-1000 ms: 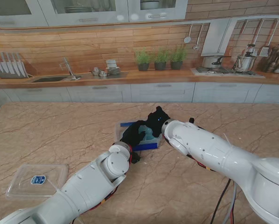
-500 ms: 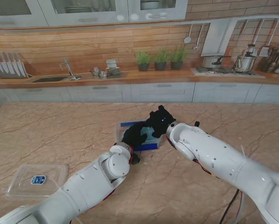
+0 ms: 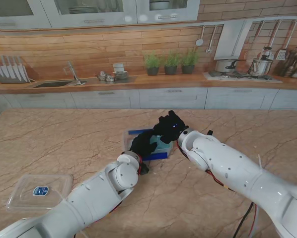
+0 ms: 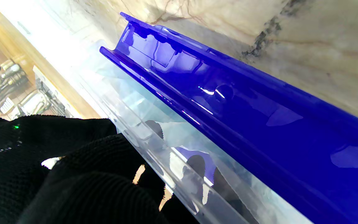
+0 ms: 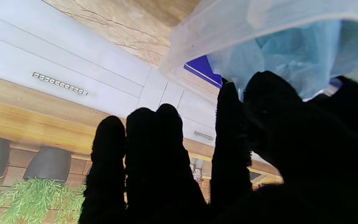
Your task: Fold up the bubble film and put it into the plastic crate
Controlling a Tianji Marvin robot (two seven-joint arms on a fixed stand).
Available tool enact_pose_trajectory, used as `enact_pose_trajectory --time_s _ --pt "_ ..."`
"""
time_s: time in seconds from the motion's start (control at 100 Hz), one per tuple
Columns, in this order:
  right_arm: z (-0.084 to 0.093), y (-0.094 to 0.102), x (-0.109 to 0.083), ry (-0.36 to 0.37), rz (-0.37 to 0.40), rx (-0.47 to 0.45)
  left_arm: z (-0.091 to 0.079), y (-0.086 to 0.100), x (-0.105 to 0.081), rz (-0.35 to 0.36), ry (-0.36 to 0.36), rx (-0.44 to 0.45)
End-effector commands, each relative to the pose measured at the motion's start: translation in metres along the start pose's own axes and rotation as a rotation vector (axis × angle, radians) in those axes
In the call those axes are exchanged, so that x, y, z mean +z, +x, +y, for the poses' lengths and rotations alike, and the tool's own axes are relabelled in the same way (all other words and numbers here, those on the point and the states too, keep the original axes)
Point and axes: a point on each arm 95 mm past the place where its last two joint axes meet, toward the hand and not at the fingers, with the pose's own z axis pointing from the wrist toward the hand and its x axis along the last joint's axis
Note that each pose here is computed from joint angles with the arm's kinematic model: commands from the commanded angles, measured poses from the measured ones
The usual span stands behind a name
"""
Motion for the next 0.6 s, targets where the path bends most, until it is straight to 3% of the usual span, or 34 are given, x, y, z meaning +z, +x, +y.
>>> enact_pose_trajectory --time_s 0.0,0.25,0.59 --pt "0.003 0.005 0.000 -0.016 -0.003 0.010 0.021 -0.024 -0.011 -0.063 -0.053 0.009" --pt "0.011 0.006 -0.004 -0.074 -0.054 0.060 0.021 -0.024 -0.012 -0.067 -0.055 0.011" --pt "-0.010 0.015 0.004 0.010 -0.019 0.056 0.021 -0.024 -0.012 -0.067 -0.054 0.004"
